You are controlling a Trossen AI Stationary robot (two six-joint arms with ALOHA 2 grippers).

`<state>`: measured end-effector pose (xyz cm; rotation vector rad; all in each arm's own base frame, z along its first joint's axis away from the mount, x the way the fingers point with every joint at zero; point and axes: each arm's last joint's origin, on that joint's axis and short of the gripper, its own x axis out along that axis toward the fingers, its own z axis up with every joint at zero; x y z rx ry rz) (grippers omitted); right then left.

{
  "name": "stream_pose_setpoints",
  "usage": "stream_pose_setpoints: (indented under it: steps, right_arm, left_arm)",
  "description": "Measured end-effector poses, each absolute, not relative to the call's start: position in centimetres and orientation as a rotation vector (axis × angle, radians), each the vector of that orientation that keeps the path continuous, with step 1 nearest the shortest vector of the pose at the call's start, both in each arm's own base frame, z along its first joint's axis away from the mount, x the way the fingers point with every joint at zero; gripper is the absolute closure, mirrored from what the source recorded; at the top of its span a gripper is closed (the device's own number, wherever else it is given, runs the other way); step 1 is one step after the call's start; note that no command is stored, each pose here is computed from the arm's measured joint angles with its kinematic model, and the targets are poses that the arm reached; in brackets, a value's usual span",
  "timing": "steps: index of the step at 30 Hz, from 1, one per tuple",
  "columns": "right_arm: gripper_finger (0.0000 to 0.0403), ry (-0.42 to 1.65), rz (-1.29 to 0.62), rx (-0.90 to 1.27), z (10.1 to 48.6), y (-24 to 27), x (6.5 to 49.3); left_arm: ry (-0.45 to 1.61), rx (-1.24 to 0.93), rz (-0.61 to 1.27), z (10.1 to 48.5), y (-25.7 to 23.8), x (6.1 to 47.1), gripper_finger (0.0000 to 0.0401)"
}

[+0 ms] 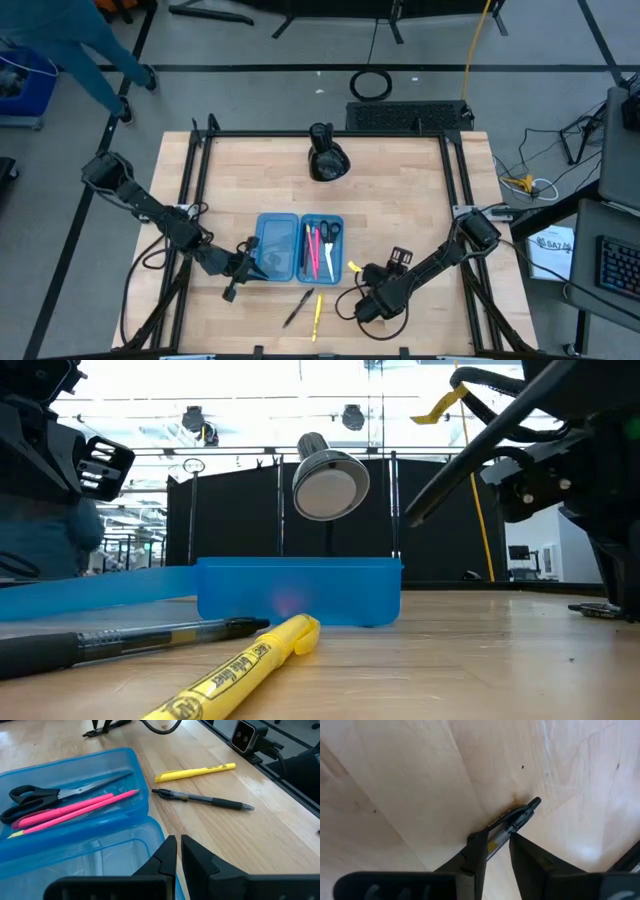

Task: Pick & place school supplies into a supply box
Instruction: Put the left black pen into the blue supply box

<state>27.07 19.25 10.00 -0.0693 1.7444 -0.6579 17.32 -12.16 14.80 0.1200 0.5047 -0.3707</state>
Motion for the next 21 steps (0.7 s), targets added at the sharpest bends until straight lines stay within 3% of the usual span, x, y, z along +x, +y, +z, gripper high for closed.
stream_pose_setpoints:
  steps: [11, 15, 21]
  right_arm:
    - [0.0362, 1.669, -0.511, -0.005, 11.9, 21.8, 27.1]
    - [0.0365, 1.563, -0.328, 0.173, 13.0, 23.9, 28.4]
    - [0.0378, 1.518, -0.289, 0.214, 13.4, 24.3, 28.6]
  left_arm:
    - [0.511, 0.094, -0.372, 14.8, -12.3, 17.2, 0.0370]
    - [0.511, 0.099, -0.372, 14.8, -12.3, 17.2, 0.0370]
    - [0.503, 0.100, -0.374, 14.8, -12.3, 17.3, 0.0370]
